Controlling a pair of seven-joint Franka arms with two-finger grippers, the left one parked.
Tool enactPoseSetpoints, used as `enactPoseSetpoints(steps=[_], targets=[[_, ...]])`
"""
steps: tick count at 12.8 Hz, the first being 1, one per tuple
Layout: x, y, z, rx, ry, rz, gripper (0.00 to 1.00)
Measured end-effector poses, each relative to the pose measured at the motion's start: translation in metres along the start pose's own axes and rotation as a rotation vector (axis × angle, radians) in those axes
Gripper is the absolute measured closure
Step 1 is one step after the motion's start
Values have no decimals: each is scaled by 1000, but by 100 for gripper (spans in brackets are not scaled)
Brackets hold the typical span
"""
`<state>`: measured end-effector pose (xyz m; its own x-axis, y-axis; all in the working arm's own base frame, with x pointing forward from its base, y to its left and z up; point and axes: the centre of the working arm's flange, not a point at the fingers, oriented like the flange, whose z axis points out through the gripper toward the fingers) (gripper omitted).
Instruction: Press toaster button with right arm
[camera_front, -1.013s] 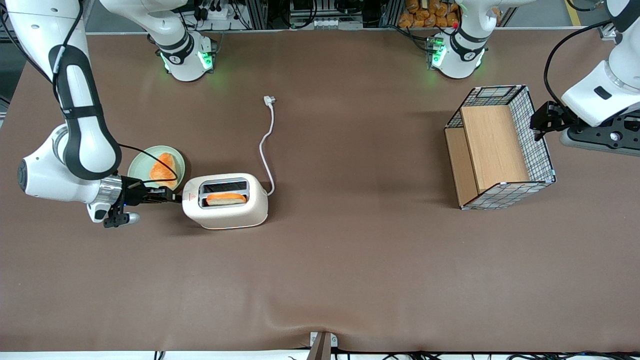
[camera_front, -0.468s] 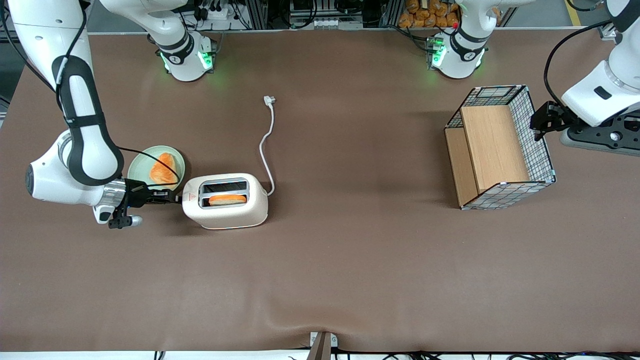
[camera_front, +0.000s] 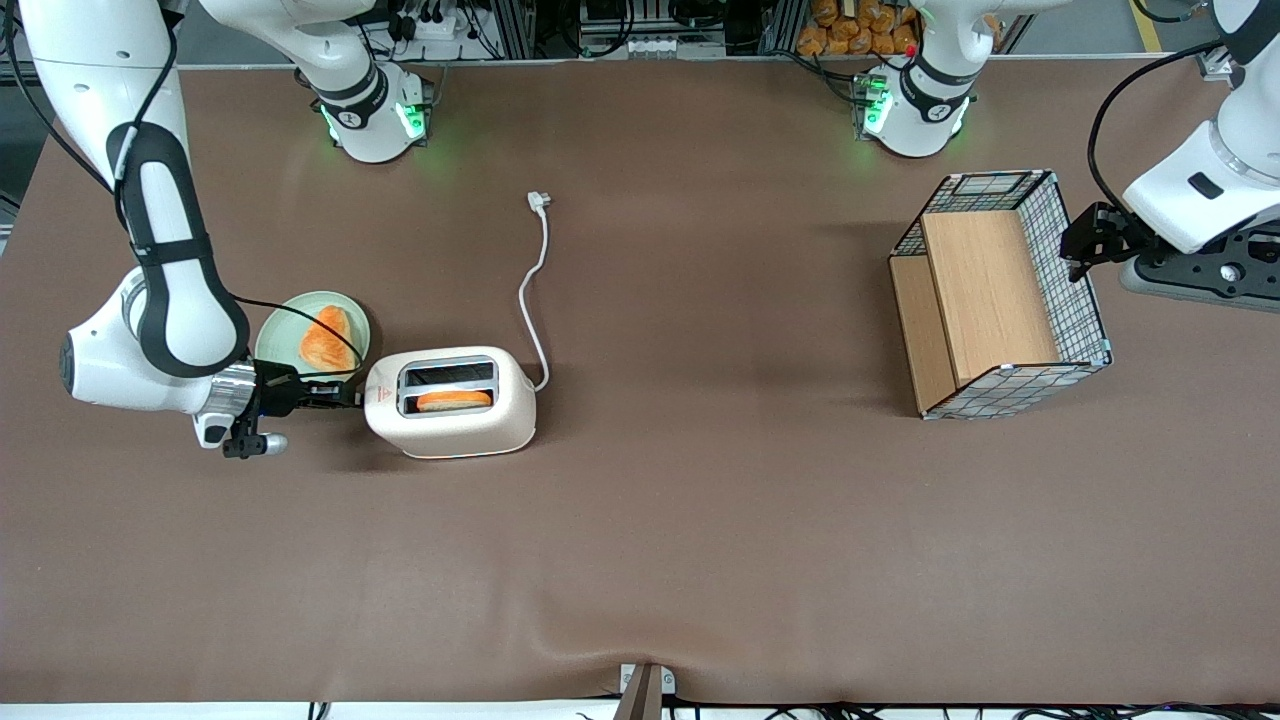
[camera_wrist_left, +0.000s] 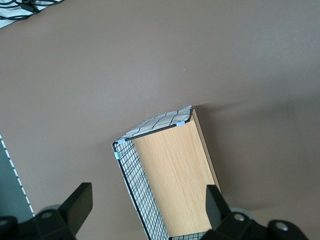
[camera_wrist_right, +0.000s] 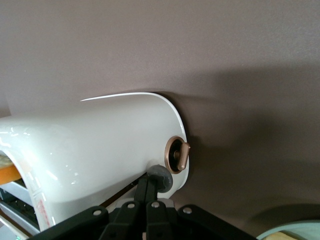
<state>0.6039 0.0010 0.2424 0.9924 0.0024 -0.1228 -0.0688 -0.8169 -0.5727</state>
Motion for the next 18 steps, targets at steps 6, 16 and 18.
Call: enactPoseSetpoints(steps=[6, 16, 18], targets=[[0, 6, 4, 14, 2, 20, 99], [1, 12, 6, 29, 3, 18, 99], [1, 14, 6, 30, 2, 20, 99]])
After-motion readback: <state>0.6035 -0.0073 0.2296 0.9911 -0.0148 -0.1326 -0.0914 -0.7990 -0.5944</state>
